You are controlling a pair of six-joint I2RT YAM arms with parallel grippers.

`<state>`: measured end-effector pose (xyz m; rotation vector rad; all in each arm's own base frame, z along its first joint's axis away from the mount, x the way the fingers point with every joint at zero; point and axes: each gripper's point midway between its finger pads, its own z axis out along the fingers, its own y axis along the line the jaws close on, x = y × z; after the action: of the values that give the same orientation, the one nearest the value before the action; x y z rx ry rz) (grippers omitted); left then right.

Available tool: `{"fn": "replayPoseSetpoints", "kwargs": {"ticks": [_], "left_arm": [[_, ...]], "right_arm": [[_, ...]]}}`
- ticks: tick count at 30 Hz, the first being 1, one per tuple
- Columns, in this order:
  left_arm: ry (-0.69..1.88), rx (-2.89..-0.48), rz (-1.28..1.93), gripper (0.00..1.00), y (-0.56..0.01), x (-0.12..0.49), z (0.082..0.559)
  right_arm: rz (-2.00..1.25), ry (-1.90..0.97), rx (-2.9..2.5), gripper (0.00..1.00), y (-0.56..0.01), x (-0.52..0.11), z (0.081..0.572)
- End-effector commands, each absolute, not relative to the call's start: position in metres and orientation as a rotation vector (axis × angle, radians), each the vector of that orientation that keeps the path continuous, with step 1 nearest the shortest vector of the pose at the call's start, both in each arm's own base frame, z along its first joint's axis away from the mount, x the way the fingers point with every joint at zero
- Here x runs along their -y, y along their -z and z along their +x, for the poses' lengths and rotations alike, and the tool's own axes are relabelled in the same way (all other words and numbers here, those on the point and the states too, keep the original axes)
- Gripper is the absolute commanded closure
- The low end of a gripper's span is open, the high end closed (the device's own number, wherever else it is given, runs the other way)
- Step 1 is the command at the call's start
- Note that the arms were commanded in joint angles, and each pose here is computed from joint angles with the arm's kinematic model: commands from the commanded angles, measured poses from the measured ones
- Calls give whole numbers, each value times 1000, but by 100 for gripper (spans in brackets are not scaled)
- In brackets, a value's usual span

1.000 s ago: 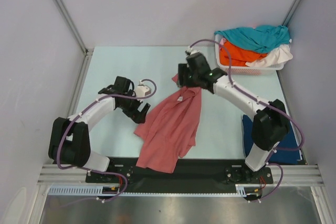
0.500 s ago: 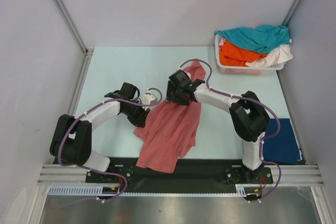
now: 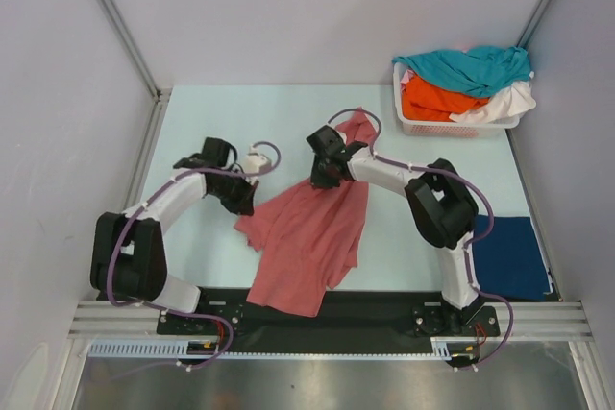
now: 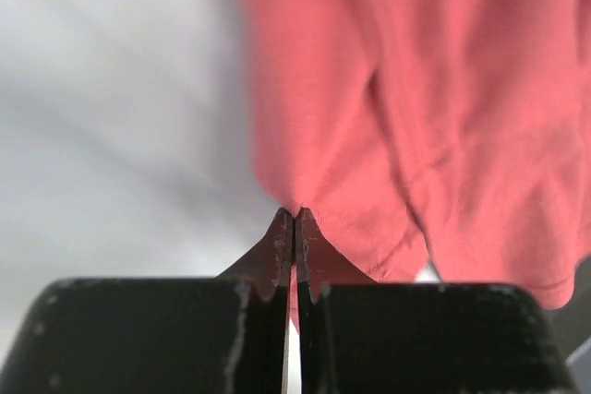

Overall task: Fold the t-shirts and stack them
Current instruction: Flatten the tshirt out

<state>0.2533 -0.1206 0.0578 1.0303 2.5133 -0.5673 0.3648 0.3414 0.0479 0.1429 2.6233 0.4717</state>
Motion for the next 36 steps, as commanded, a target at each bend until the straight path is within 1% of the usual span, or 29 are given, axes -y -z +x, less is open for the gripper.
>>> {"fn": "replayPoseSetpoints", "kwargs": {"ticks": [1, 2, 3, 5, 6, 7, 9, 10, 11, 12, 13, 14, 16, 17, 18, 19, 21, 24, 25, 26, 29, 34, 36], "left_arm": [[456, -2379, 869, 100, -113, 85, 307], [464, -2340, 835, 100, -132, 81, 319], [457, -2349, 767, 100, -138, 62, 322], [442, -2309, 735, 100, -159, 50, 333], [423, -2310, 707, 100, -164, 38, 335], [406, -2299, 695, 100, -171, 33, 338], [381, -2254, 639, 100, -197, 17, 348], [380, -2236, 618, 100, -208, 13, 350], [351, -2174, 610, 100, -238, 8, 359], [371, -2186, 611, 100, -249, 10, 352], [426, -2140, 648, 100, -267, 22, 348], [436, -2054, 685, 99, -304, 31, 345], [554, -1979, 765, 100, -331, 64, 324], [540, -1945, 804, 100, -345, 75, 319], [573, -1927, 903, 100, -349, 104, 303], [581, -1909, 959, 100, -353, 120, 295], [668, -1807, 1076, 100, -373, 162, 272], [685, -1658, 1161, 99, -410, 198, 252], [681, -1640, 1165, 100, -418, 204, 253], [668, -1576, 1159, 100, -443, 208, 249], [662, -1531, 1084, 100, -477, 211, 255], [533, -1546, 915, 100, -499, 200, 288], [507, -1560, 859, 100, -501, 197, 299]], "right_arm": [[88, -532, -2511, 100, -105, -331, 379], [81, -533, -2494, 100, -113, -326, 379], [80, -545, -2465, 100, -129, -315, 377], [61, -569, -2450, 100, -137, -306, 371], [73, -570, -2449, 100, -138, -295, 372], [72, -577, -2452, 100, -137, -285, 363], [72, -566, -2452, 100, -132, -271, 358], [94, -577, -2418, 100, -141, -261, 360], [106, -554, -2444, 100, -129, -250, 353], [117, -551, -2439, 100, -129, -244, 352], [119, -584, -2428, 100, -135, -241, 350], [121, -578, -2436, 100, -130, -235, 346], [97, -605, -2411, 100, -135, -235, 346], [97, -620, -2393, 100, -141, -234, 345], [100, -632, -2379, 100, -145, -235, 345], [109, -646, -2370, 100, -149, -235, 345], [134, -675, -2335, 100, -158, -231, 347], [190, -672, -2314, 100, -162, -217, 346], [208, -664, -2316, 100, -162, -212, 345], [220, -659, -2312, 100, -163, -207, 344], [275, -623, -2298, 100, -164, -184, 340], [327, -594, -2250, 100, -176, -154, 334], [310, -566, -2249, 97, -180, -149, 332]]}}
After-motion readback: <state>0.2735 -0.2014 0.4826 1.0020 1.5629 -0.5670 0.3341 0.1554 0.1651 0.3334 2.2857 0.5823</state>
